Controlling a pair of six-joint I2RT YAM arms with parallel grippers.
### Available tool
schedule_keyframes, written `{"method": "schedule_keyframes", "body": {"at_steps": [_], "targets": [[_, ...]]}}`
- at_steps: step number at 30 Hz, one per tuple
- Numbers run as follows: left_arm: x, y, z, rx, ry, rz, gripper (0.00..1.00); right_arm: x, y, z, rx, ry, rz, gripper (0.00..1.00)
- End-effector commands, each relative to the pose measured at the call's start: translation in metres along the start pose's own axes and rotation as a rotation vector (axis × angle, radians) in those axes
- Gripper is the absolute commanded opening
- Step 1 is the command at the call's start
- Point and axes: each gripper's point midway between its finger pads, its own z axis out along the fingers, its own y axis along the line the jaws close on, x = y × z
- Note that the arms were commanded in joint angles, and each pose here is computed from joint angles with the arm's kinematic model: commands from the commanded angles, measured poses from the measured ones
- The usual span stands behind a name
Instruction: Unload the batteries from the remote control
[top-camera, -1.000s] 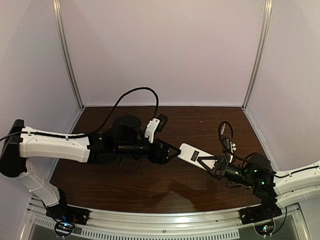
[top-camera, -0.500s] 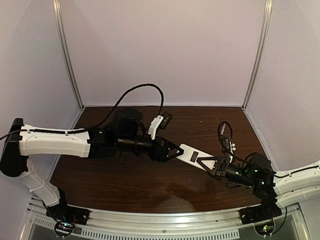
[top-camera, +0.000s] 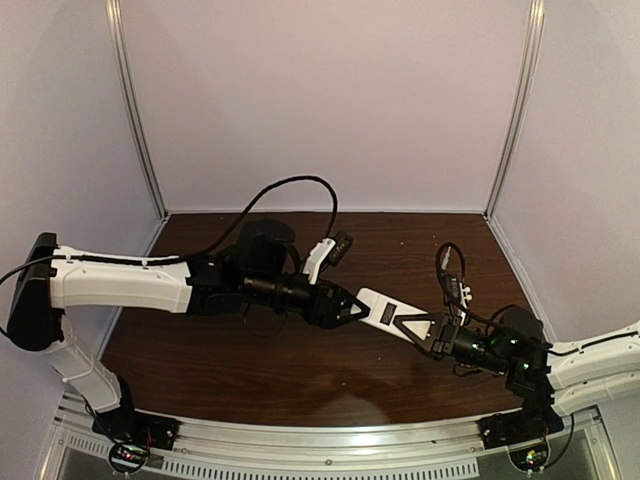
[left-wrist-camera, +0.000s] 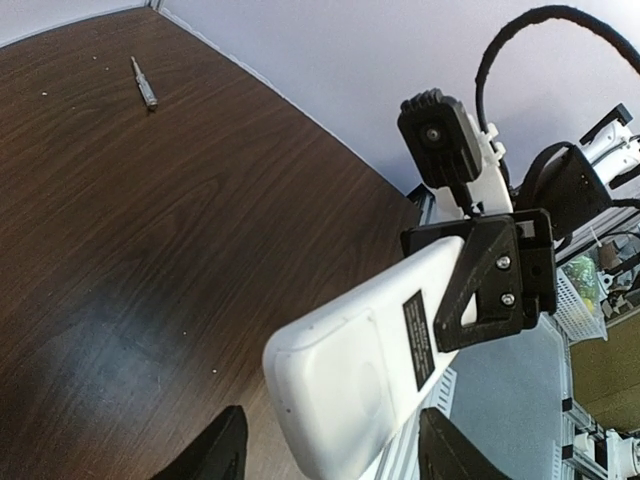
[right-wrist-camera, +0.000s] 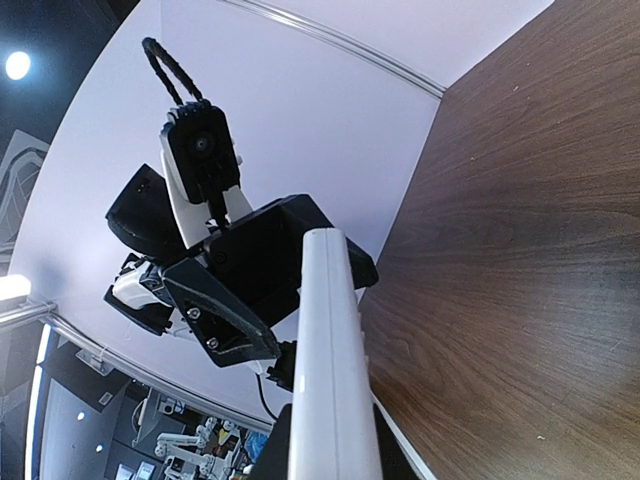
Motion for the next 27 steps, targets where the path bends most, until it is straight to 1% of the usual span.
{"method": "schedule_keyframes", "body": {"at_steps": [1, 10, 17, 20, 23, 25, 27], "targets": [[-0.015, -0.003, 0.003, 0.017, -0.027, 0.022, 0.6, -0.004, 0.02, 0.0, -0.071, -0.006, -0.03, 0.0], [-0.019, -0.004, 0.007, 0.028, -0.034, 0.024, 0.46, -0.003, 0.022, 0.0, -0.084, -0.001, -0.036, 0.0], [-0.018, -0.003, 0.012, 0.035, -0.026, 0.021, 0.39, -0.002, 0.023, 0.0, -0.087, 0.001, -0.042, 0.0], [-0.016, -0.003, 0.014, 0.039, -0.018, 0.019, 0.3, -0.002, 0.023, 0.0, -0.091, 0.005, -0.045, 0.0], [-0.014, -0.001, 0.014, 0.037, -0.013, 0.012, 0.17, -0.003, 0.024, 0.0, -0.093, 0.002, -0.048, 0.0], [-0.013, 0.001, 0.013, 0.035, -0.009, 0.006, 0.14, -0.003, 0.025, -0.001, -0.094, 0.002, -0.048, 0.0], [-0.011, 0.002, 0.012, 0.036, -0.006, 0.003, 0.13, -0.003, 0.025, -0.002, -0.092, -0.001, -0.051, 0.0]]}}
